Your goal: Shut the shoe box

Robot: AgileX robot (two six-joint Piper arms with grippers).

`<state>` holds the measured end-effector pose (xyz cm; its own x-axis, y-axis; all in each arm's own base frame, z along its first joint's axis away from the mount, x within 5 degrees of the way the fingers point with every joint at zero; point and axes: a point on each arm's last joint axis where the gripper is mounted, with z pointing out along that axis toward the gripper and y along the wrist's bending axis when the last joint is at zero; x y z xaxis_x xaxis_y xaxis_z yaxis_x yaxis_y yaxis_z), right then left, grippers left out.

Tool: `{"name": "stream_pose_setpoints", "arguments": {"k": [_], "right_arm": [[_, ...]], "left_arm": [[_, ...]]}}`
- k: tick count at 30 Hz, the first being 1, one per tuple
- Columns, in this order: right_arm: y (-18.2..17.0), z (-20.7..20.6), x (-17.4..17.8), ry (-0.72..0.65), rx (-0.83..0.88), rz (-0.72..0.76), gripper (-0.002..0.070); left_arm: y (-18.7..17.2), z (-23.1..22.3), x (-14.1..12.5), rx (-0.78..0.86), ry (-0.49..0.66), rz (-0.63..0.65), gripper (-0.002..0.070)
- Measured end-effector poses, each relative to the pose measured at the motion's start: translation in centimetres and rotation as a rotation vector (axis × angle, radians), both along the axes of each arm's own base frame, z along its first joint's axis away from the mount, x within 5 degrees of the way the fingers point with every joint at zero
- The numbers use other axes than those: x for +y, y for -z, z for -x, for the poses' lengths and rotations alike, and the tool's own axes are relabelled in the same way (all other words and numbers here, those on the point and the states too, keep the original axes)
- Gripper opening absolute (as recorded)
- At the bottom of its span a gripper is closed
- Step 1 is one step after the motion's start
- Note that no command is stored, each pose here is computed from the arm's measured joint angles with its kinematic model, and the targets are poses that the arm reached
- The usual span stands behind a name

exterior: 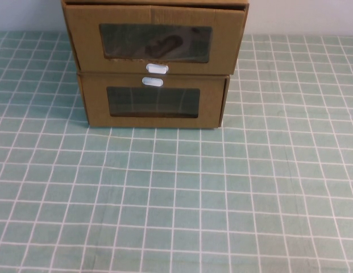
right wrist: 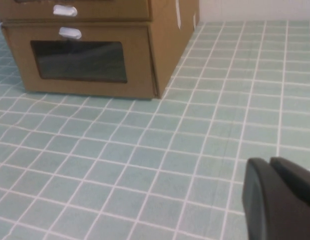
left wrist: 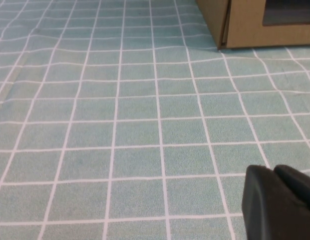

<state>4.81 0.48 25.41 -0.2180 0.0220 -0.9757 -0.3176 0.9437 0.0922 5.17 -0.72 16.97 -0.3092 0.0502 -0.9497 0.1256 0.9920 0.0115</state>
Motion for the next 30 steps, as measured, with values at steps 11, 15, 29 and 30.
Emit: {"name": "stream_pose_setpoints", "arguments": {"k": [11, 15, 29, 30], "right_arm": [[4.9, -0.3, 0.3, 0.129, -0.005, 0.058, -0.0015], [6.7, -0.5, -0.1, 0.237, 0.022, 0.062, -0.0014], [8.0, -0.5, -0.8, 0.355, 0.050, 0.178, -0.0014], [8.0, -0.5, -0.8, 0.354, 0.050, 0.181, -0.0014]], "left_arm": [[0.0, 0.0, 0.0, -0.001, -0.001, 0.002, -0.0005], [0.0, 0.0, 0.0, -0.001, -0.001, 0.002, -0.0005], [0.0, 0.0, 0.0, -0.001, -0.001, 0.002, -0.0005], [0.0, 0.0, 0.0, -0.001, -0.001, 0.002, -0.0005]]}}
